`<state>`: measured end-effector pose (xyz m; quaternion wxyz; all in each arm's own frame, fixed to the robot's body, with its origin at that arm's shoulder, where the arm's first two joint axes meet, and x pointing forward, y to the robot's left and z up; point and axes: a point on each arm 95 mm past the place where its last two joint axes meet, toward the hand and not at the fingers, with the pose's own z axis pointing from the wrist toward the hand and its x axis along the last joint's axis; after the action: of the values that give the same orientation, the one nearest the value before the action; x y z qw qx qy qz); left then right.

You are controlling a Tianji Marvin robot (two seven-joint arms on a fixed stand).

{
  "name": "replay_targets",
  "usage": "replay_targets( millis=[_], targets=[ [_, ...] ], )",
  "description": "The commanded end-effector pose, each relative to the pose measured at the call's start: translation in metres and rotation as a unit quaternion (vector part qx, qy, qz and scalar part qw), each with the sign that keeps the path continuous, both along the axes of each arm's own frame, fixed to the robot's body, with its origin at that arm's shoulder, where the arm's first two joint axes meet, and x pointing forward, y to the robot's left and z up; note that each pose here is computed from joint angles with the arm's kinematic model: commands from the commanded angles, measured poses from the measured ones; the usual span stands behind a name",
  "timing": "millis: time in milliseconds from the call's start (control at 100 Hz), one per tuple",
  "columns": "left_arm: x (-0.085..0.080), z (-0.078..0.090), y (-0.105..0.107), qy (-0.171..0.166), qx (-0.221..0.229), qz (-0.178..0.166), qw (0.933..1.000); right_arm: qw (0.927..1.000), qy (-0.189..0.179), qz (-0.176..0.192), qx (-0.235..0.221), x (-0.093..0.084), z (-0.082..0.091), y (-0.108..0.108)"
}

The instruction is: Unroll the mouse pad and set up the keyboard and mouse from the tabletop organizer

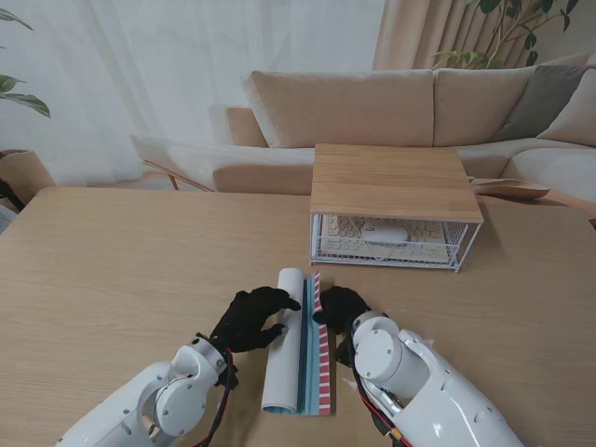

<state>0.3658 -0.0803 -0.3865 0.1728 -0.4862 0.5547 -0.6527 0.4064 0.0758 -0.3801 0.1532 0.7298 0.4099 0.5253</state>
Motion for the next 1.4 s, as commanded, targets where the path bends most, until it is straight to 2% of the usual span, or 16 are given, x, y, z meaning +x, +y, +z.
replay_targets(
  millis=[0,90,210,310,400,620,950,1060,1230,1390],
  targets=[
    [-0.002,0.0,-0.001,0.002,0.013,-0.017,0.9998,0.9999,0.009,0.003,0.008,-0.004,-0.001,0.007],
    [0.001,-0.002,0.002,-0.001,0.039,-0.043,0.9983,0.9999,0.008,0.002,0.008,-0.004,0.0,0.007],
    [0.002,-0.004,0.003,0.012,0.053,-0.056,0.9969,0.9999,0.007,0.001,0.009,-0.004,0.0,0.007],
    [0.004,-0.004,0.008,0.027,0.085,-0.077,0.993,1.0,0.002,-0.003,0.006,-0.003,0.001,0.006],
    [0.006,-0.002,0.016,0.022,0.112,-0.092,0.9893,1.0,0.0,-0.006,0.005,-0.004,0.001,0.005],
    [0.005,0.008,0.042,0.008,0.137,-0.098,0.9857,0.9999,-0.007,-0.005,0.006,-0.003,0.002,0.002],
    [0.004,0.026,0.074,-0.009,0.152,-0.092,0.984,0.9999,-0.003,-0.006,0.008,-0.004,0.005,0.001],
    [0.001,0.033,0.07,-0.026,0.126,-0.083,0.9883,0.9999,-0.004,-0.007,0.009,-0.004,0.005,0.0],
    [-0.006,0.036,0.051,-0.046,0.077,-0.08,0.9927,0.9998,-0.006,-0.014,0.012,-0.004,0.005,0.0],
    [-0.01,0.034,0.031,-0.042,0.056,-0.091,0.9934,0.9998,-0.008,-0.015,0.014,-0.004,0.006,-0.001]
  ],
)
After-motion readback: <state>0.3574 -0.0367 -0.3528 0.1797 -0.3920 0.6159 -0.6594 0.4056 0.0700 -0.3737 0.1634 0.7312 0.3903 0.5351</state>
